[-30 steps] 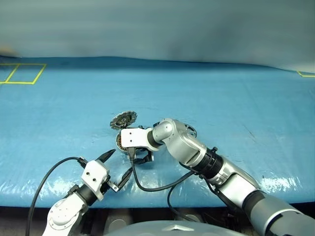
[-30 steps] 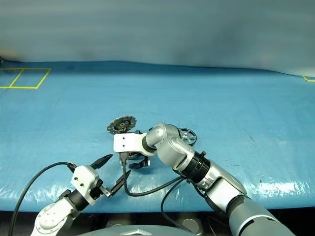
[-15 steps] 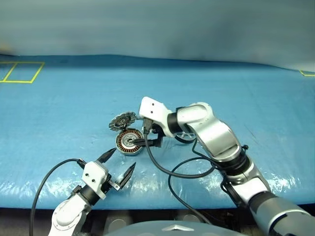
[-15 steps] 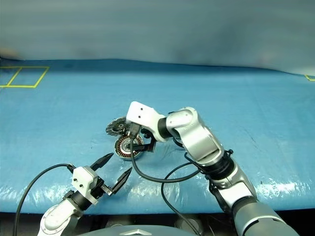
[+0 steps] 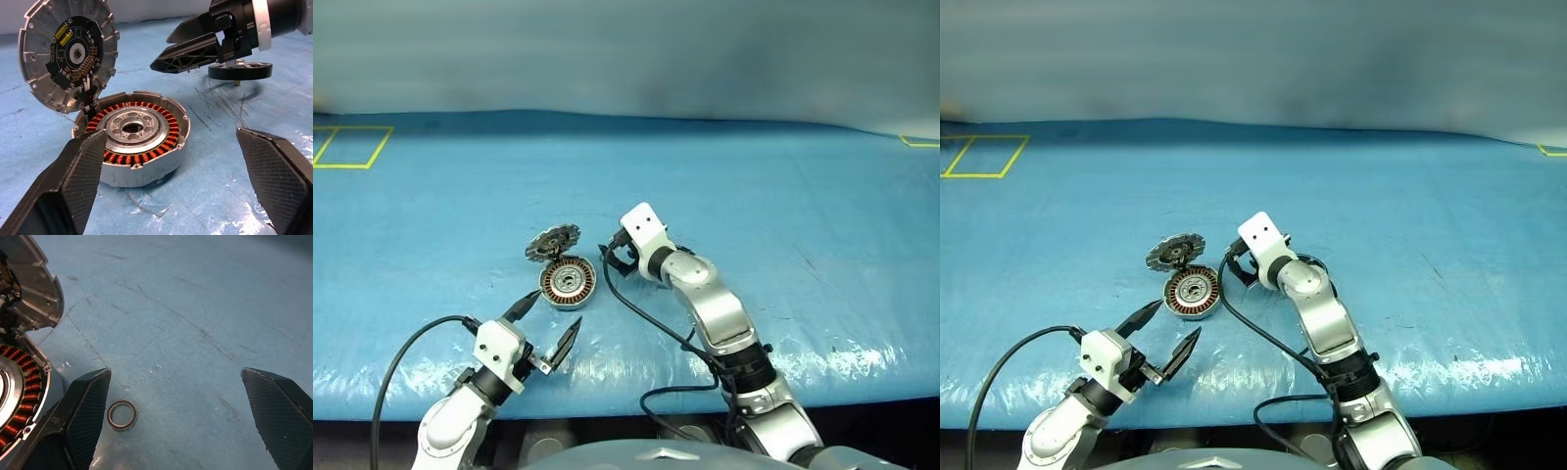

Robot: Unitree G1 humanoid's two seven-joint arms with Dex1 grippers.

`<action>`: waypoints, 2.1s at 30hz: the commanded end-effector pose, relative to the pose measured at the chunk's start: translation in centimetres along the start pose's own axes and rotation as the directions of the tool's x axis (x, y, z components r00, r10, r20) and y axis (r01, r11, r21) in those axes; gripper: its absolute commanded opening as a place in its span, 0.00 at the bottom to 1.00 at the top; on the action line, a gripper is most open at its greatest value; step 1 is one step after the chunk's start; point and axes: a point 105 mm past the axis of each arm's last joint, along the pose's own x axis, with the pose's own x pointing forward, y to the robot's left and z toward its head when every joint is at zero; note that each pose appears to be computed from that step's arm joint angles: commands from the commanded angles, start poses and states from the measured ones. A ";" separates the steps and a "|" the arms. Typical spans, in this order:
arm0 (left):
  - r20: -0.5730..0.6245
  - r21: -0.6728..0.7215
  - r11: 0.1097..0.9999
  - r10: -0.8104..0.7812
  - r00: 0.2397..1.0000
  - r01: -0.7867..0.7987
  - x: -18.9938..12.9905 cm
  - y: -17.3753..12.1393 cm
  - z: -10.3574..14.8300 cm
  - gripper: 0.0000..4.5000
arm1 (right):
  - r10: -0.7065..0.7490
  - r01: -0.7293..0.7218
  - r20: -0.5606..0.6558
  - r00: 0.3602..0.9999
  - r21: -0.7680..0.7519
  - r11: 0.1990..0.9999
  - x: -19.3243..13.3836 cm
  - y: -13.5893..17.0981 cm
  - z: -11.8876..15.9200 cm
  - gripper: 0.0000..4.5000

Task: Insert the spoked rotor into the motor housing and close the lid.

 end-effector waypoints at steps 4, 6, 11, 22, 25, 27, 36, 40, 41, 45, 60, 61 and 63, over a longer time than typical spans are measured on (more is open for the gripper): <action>0.023 0.001 1.000 0.029 0.999 -0.029 -0.2 0.2 0.5 1.00 | 0.036 -0.036 0.012 0.999 0.007 0.999 1.1 1.0 0.0 0.99; 0.021 0.000 0.999 0.037 0.999 -0.037 -0.3 0.2 0.6 1.00 | 0.059 -0.059 -0.006 0.998 0.007 0.998 1.3 1.5 -0.5 0.99; 0.002 0.013 0.997 0.071 0.997 -0.071 -0.5 0.3 0.4 1.00 | 0.110 -0.111 -0.066 0.992 -0.009 0.994 1.2 2.8 -2.5 0.99; -0.009 0.010 0.996 0.084 0.996 -0.084 -0.4 0.1 0.2 1.00 | 0.088 -0.068 -0.179 0.980 0.114 0.991 1.2 2.7 -5.4 0.35; -0.009 0.012 0.996 0.086 0.996 -0.086 -0.3 0.1 0.3 1.00 | 0.065 -0.044 -0.172 0.983 0.122 0.992 0.5 1.9 -5.2 0.15; -0.006 0.014 0.996 0.092 0.996 -0.091 -0.3 0.1 0.3 1.00 | 0.035 -0.019 -0.147 0.989 0.108 0.994 -0.1 1.0 -4.4 0.15; 0.012 0.005 0.995 0.099 0.995 -0.099 0.0 0.4 0.4 1.00 | 0.133 -0.124 0.076 0.988 -0.113 0.986 -2.8 1.6 3.0 0.15; 0.020 -0.005 0.994 0.109 0.994 -0.108 0.0 0.9 0.6 1.00 | 0.265 -0.245 0.123 0.956 -0.155 0.957 -3.5 4.5 4.7 0.15; 0.021 -0.004 0.994 0.106 0.994 -0.106 0.0 1.0 0.7 1.00 | 0.293 -0.275 0.127 0.948 -0.141 0.951 -3.5 5.2 4.8 0.15; 0.022 -0.007 0.995 0.101 0.995 -0.101 -0.1 1.0 0.8 1.00 | 0.345 -0.330 0.107 0.933 -0.136 0.934 -2.9 7.5 4.2 0.15; -0.014 -0.032 0.998 0.062 0.998 -0.062 -0.4 -0.1 0.1 1.00 | 0.347 -0.345 0.033 0.937 -0.055 0.937 -0.7 9.1 1.4 0.15; -0.017 -0.032 0.998 0.059 0.998 -0.059 -0.4 -0.2 0.0 1.00 | 0.348 -0.347 0.029 0.937 -0.055 0.936 -0.7 9.1 1.3 0.15; -0.017 -0.036 0.998 0.058 0.998 -0.058 -0.4 -0.2 -0.1 1.00 | 0.348 -0.347 0.023 0.937 -0.054 0.936 -0.5 9.2 1.1 0.15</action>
